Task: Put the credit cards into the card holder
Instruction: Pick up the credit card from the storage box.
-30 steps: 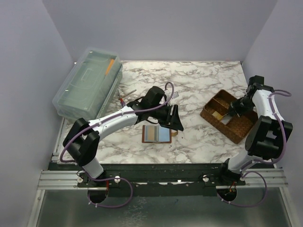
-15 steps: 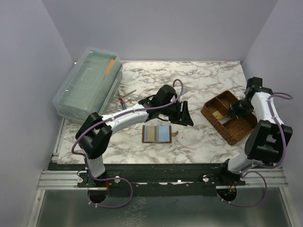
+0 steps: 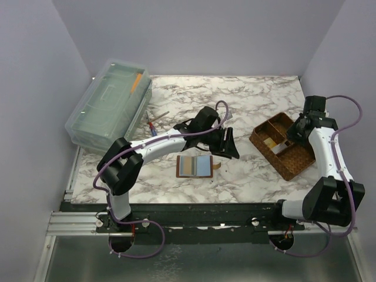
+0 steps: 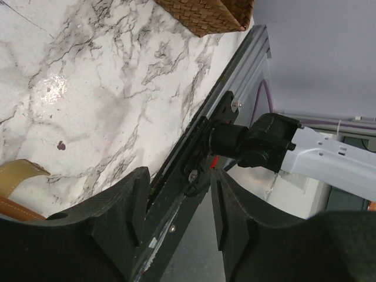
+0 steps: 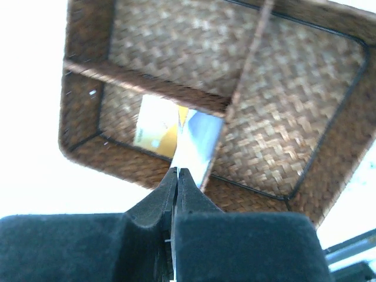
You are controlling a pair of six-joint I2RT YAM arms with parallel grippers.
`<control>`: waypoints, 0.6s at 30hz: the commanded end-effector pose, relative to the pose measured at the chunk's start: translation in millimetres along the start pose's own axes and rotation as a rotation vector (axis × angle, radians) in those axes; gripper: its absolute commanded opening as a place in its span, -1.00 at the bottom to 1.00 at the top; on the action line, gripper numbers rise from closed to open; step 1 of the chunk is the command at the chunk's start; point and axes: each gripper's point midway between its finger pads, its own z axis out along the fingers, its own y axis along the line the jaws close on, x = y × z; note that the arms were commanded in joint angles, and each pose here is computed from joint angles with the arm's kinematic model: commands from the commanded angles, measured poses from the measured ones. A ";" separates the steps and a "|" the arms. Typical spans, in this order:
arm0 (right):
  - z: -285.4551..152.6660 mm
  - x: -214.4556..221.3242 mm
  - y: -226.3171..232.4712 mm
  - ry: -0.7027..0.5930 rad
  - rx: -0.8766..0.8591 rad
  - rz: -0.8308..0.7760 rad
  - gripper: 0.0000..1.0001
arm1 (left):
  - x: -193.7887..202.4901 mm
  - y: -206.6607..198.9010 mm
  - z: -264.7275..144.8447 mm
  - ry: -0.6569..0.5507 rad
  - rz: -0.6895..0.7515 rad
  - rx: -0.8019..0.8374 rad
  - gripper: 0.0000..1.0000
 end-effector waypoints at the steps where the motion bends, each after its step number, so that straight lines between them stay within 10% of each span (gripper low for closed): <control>1: -35.3 -12.2 59.1 -0.091 -0.383 -0.180 -0.99 | -14.3 -19.2 -35.6 -0.014 0.063 0.090 0.04; 9: -128.0 81.6 186.7 0.144 -1.217 -0.551 -0.99 | -30.7 -12.3 -122.5 -0.101 0.084 0.160 0.11; 18: -187.3 197.0 220.1 0.454 -1.643 -0.787 -0.99 | -17.3 -0.1 -173.3 -0.110 0.063 0.210 0.20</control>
